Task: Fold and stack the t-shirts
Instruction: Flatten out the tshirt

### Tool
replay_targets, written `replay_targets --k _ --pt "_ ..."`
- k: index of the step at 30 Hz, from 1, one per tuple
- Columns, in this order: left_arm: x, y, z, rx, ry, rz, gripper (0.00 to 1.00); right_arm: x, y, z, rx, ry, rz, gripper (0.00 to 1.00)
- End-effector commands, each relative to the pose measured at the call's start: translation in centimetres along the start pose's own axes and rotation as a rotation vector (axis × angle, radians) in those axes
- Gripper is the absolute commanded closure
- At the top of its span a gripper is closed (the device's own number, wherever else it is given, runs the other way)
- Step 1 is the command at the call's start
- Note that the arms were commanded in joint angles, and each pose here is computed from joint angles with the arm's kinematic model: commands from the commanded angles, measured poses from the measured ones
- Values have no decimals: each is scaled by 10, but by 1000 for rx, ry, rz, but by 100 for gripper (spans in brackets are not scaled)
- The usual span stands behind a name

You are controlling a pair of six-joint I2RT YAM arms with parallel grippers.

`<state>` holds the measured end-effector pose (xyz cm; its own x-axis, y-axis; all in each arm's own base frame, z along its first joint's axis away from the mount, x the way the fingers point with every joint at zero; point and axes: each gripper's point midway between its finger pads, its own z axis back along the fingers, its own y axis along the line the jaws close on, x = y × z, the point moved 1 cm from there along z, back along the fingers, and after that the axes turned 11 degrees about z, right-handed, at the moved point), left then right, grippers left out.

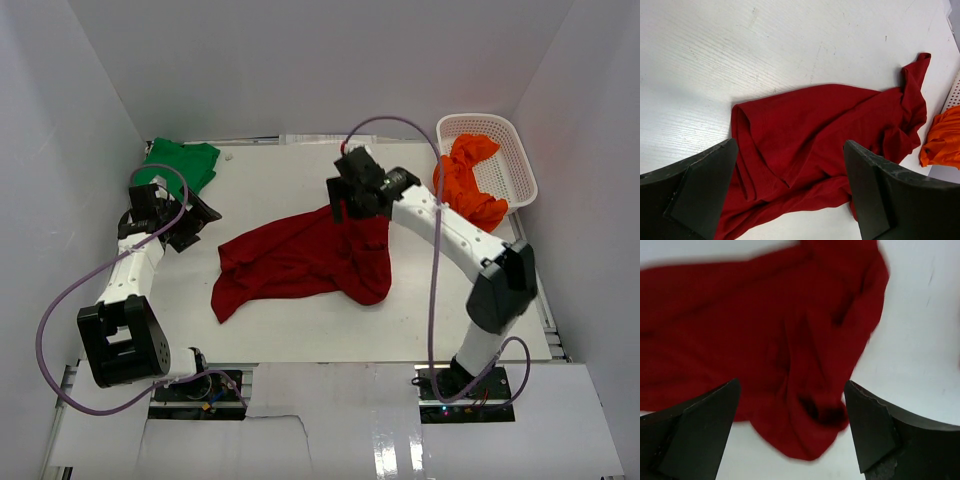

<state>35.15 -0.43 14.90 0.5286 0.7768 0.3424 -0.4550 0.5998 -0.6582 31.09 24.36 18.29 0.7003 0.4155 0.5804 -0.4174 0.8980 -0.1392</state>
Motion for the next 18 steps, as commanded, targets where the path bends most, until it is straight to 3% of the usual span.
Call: replay_targets --k 1,5,7,9,12,18 --pt "3 -5 3 -34 -6 -30 2 58 -37 -39 -83 -54 60 10" --pt "-11 -15 0 -71 45 -56 2 96 -64 -104 -89 -44 54 8" --pt "-19 -22 -2 -71 54 -74 2 126 -70 -110 -88 -106 49 7" --pt "-23 -25 -3 -71 59 -87 2 133 -75 -133 -105 -114 99 3" --pt "-22 -25 -5 -61 56 -93 2 130 -76 -157 -118 -123 184 7" --pt "-22 -19 -10 -36 62 -88 2 130 -68 -177 -115 -180 311 6"
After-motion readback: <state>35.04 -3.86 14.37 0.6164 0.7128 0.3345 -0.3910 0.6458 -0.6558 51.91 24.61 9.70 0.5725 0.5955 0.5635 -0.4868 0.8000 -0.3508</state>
